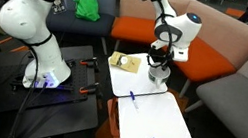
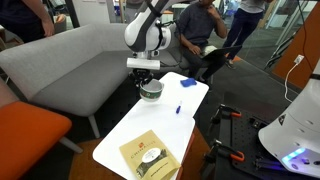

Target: Move the mug to the table on the left

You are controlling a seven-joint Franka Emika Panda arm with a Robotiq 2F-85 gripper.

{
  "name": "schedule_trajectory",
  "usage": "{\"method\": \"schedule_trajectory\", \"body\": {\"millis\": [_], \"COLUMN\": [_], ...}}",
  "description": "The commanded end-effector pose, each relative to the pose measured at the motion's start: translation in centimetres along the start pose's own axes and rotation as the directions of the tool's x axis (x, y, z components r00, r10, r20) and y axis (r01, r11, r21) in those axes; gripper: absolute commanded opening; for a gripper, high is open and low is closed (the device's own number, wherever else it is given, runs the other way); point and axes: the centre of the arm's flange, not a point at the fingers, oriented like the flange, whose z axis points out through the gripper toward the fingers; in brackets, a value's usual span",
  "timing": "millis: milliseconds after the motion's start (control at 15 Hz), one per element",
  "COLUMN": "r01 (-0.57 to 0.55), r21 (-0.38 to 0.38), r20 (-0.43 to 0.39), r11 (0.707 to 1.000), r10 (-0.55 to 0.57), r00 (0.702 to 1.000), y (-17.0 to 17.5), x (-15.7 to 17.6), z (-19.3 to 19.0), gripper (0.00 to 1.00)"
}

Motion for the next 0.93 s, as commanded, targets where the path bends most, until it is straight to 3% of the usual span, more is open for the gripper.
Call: {"method": "schedule_trajectory", "body": {"millis": [0, 133, 333, 867], "r01": [-0.009, -0.008, -0.042, -0.09], "r21": [-0.003, -0.045, -0.047, -0.102], "r20": [-0.011, -0.068, -0.109, -0.096], "r11": [1.0, 0.999, 0.998, 0.991], "r10": [0.009, 0.005, 0.037, 0.08], "r00": [1.0, 0.998, 0.993, 0.992], "y": [0.7, 0.9, 1.8, 6.0], "x": [-3.9, -5.7, -8.5, -14.8], "z": [0.4, 2.0, 4.1, 8.4], "gripper": [0.03, 0.03, 0.03, 0.03]}}
